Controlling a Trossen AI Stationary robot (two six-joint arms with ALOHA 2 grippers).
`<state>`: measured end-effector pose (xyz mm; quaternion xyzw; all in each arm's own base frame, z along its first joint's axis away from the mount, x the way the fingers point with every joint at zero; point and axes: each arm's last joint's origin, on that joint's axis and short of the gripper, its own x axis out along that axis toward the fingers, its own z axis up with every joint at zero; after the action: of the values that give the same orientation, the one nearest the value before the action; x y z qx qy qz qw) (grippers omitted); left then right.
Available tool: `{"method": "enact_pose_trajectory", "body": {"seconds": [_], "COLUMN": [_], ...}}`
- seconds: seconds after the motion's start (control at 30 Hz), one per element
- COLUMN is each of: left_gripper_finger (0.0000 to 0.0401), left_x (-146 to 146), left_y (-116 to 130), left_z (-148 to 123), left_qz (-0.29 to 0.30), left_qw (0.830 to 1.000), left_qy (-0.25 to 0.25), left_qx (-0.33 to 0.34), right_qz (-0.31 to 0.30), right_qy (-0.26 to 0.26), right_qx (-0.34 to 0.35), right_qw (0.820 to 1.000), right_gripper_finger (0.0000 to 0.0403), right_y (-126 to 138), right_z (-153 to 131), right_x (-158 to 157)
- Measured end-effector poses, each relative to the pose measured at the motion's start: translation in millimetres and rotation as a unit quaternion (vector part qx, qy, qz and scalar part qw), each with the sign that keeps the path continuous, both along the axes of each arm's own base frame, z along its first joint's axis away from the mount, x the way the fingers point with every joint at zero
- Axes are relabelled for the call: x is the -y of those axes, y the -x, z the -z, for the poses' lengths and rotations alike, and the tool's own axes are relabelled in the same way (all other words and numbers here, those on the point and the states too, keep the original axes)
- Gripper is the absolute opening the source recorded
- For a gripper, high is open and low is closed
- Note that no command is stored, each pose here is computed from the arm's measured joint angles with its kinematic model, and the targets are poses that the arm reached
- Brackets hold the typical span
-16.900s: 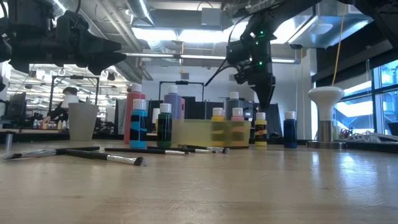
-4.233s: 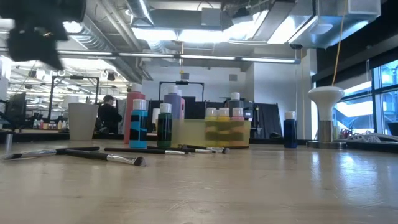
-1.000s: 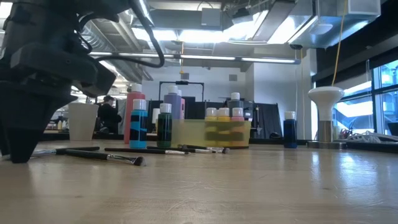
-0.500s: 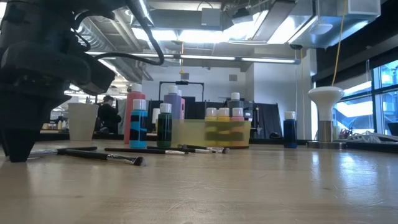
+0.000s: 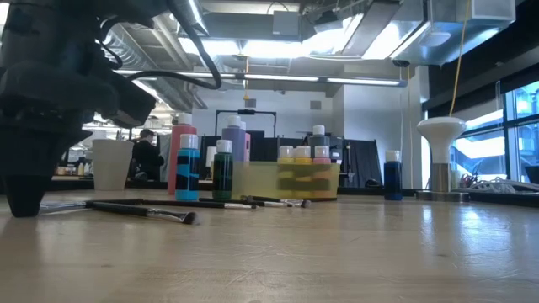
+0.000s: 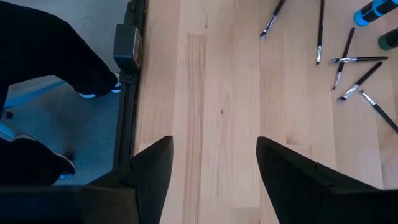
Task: Pick & Place Paint Supplies
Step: Put the silver paintbrush into the white cup
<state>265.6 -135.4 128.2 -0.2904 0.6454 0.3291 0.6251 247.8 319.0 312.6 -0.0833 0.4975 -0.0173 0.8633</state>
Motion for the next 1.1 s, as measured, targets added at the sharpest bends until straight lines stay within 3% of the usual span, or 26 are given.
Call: {"method": "enact_pose_trajectory", "body": {"seconds": [0.1,0.33,0.43,0.5,0.67,0.93,1.03,1.1], "left_gripper_finger": [0.0007,0.0004,0.0004,0.0003,0.0003,0.0003,0.0003,0.0003], "left_x": [0,-3,-5,-11,-9,-7,-10,-18], "left_y": [1,4,12,24,39,38,33,30], "left_z": [0,-3,-10,-17,-54,-135,-162,-176], "left_qz": [0.024,0.036,0.036,0.028,0.017,0.038,0.103,0.107], "left_qw": [1.0,0.999,0.998,0.995,0.989,0.979,0.973,0.97], "left_qy": [-0.001,-0.02,-0.05,-0.085,-0.124,-0.201,-0.203,-0.209], "left_qx": [-0.004,-0.012,-0.012,-0.047,-0.075,-0.014,0.036,0.059], "right_qz": [0.0,0.0,0.0,0.0,0.0,0.0,0.001,0.001], "right_qy": [-0.001,-0.002,-0.002,-0.002,-0.001,-0.005,-0.008,-0.011], "right_qx": [0.001,0.001,0.001,0.001,0.001,0.005,0.007,0.009], "right_qw": [1.0,1.0,1.0,1.0,1.0,1.0,1.0,1.0], "right_gripper_finger": [0.0233,0.0233,0.0233,0.0233,0.0233,0.0234,0.0234,0.0234], "right_y": [0,0,0,0,0,-1,-2,-2], "right_z": [0,0,0,0,0,0,0,-1], "right_x": [0,0,0,0,0,-1,-1,-1]}}
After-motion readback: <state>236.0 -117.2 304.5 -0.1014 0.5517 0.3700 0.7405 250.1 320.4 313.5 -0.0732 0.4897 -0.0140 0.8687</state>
